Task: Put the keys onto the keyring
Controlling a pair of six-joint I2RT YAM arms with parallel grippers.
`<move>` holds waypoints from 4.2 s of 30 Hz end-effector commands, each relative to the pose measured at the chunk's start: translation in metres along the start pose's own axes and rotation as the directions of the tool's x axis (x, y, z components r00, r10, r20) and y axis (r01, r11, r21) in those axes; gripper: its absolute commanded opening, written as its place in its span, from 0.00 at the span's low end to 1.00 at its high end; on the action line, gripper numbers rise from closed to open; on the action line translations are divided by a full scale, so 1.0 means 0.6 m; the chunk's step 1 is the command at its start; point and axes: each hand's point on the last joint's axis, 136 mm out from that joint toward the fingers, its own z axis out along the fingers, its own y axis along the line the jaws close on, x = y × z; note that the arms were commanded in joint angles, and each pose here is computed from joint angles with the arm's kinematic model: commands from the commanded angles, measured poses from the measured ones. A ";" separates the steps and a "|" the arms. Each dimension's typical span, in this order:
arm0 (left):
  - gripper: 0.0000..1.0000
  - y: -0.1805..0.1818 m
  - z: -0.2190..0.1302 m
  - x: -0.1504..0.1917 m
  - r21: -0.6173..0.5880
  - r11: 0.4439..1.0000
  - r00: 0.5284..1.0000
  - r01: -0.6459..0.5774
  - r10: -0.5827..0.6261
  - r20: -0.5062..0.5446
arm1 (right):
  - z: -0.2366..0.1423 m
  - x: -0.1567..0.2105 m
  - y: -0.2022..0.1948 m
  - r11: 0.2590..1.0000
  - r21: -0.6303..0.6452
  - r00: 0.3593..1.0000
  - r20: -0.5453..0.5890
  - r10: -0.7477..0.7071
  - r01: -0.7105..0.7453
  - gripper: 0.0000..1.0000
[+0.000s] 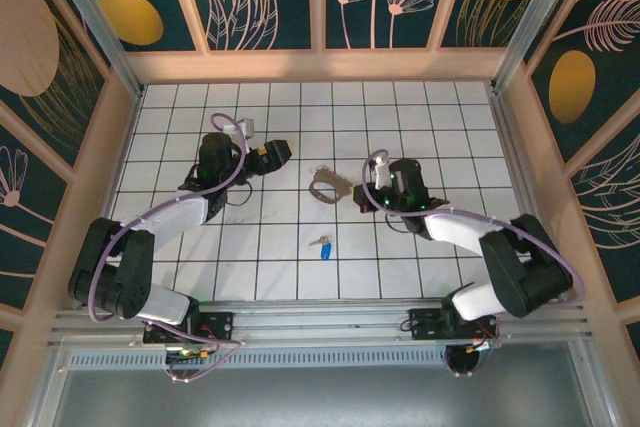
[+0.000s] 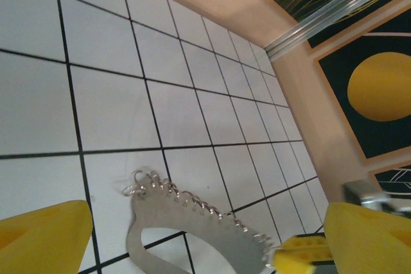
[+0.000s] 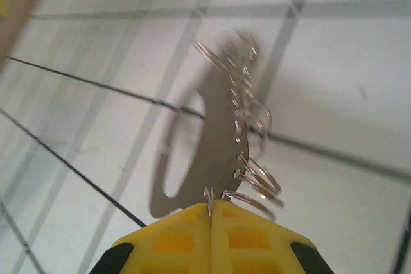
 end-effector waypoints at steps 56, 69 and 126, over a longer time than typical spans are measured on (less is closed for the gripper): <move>0.21 -0.267 0.020 0.053 0.561 0.787 0.939 -0.257 0.342 -0.050 | -0.077 -0.182 0.194 0.788 -0.570 0.968 0.212 -0.135 0.235 0.00; 0.10 -0.291 0.014 0.079 0.616 0.740 0.921 -0.271 0.386 -0.058 | -0.071 -0.182 0.190 0.793 -0.565 0.969 0.210 -0.128 0.227 0.00; 0.00 -0.314 0.027 0.092 0.672 0.606 0.786 -0.426 0.615 -0.056 | -0.130 -0.167 0.145 0.812 -0.530 0.967 0.203 -0.156 0.243 0.29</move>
